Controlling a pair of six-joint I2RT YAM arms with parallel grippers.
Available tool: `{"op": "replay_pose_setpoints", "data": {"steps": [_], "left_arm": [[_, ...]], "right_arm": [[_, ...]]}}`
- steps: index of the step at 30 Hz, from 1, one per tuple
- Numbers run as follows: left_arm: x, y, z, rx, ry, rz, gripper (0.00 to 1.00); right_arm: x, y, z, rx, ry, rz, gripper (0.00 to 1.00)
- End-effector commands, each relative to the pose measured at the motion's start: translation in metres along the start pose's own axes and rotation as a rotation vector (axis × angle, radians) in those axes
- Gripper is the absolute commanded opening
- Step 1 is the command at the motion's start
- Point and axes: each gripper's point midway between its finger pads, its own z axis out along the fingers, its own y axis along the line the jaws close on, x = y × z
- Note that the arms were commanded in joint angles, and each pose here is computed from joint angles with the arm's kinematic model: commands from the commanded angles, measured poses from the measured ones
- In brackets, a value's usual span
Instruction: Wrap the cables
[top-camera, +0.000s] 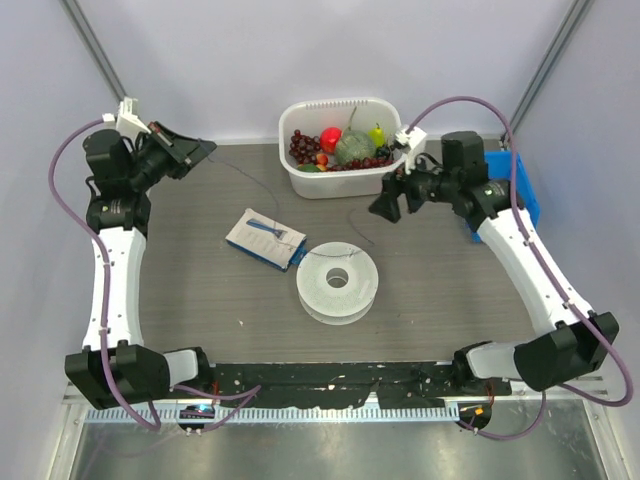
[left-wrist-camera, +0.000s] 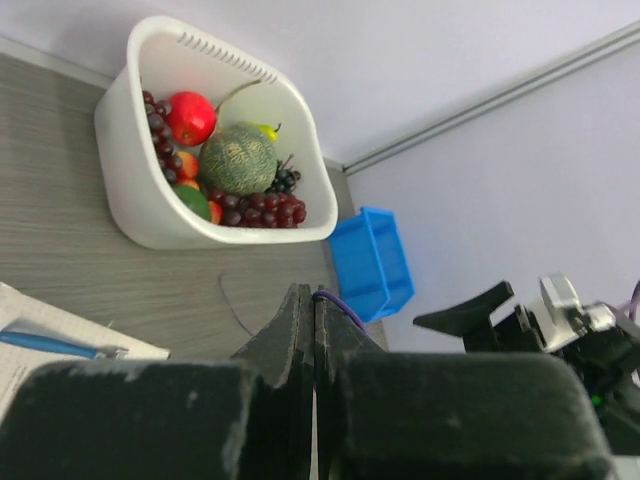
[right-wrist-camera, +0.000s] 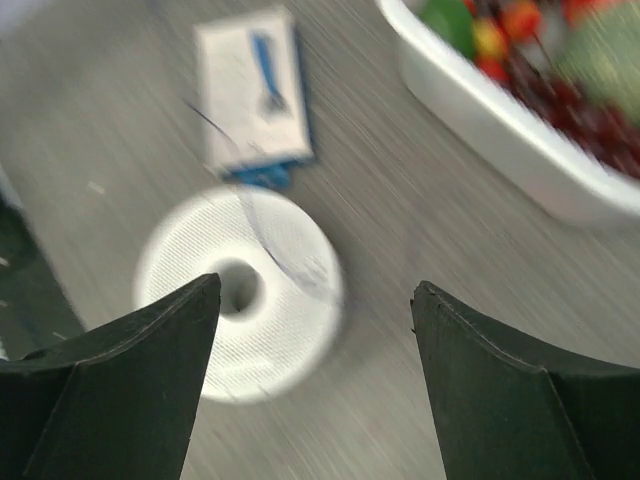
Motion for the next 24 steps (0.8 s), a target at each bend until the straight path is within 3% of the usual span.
{"op": "replay_pose_setpoints", "data": {"steps": [1,4,8,11,16,20,24], "left_arm": [[0.013,-0.001,-0.011,0.002,0.055,0.081,0.00],[0.016,0.002,-0.011,0.001,0.069,0.091,0.00],[0.015,-0.005,-0.008,0.039,0.076,0.096,0.00],[0.004,-0.024,-0.003,0.087,0.066,0.130,0.00],[-0.004,-0.089,0.004,0.226,0.054,0.292,0.00],[0.009,-0.105,0.011,0.262,0.081,0.321,0.00],[0.016,-0.102,0.009,0.267,0.078,0.326,0.00]], "right_arm": [[0.106,-0.069,-0.052,0.130,0.337,-0.035,0.82],[0.135,-0.111,-0.078,0.192,0.379,0.082,0.81],[0.139,-0.113,-0.071,0.139,0.375,0.169,0.73],[0.135,-0.118,-0.057,0.146,0.295,0.233,0.72],[0.107,-0.118,-0.033,0.160,0.146,0.217,0.70],[0.080,-0.113,0.000,0.249,0.037,0.244,0.64],[0.055,-0.111,0.038,0.475,-0.030,0.219,0.61]]}}
